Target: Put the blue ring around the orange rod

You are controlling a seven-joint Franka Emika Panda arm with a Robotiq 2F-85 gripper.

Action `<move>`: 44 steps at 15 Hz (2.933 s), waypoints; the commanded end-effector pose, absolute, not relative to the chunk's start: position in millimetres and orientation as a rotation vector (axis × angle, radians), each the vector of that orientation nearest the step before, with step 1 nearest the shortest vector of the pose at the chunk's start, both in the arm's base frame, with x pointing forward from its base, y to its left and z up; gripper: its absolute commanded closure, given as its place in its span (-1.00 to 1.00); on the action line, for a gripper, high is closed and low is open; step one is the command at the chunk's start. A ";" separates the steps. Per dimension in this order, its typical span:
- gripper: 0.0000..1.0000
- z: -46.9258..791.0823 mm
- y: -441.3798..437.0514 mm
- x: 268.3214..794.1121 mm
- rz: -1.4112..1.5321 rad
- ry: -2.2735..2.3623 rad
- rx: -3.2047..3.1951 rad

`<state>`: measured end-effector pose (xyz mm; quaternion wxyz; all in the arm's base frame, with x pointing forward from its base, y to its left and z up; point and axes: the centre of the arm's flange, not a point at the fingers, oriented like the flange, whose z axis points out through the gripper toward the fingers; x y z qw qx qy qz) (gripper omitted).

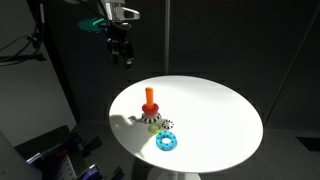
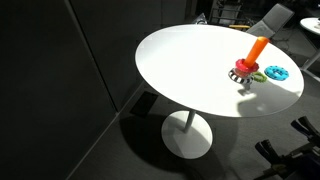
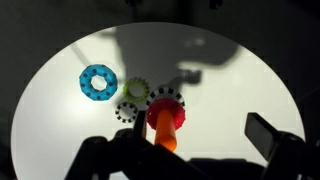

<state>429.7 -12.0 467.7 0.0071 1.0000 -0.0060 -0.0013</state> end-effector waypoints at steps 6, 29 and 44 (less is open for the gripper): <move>-1.00 399.2 -78.2 423.9 -0.035 -0.140 3.123; -1.00 328.8 -122.6 443.8 -0.032 -0.156 3.106; -1.00 230.1 -143.4 473.4 -0.065 -0.125 3.045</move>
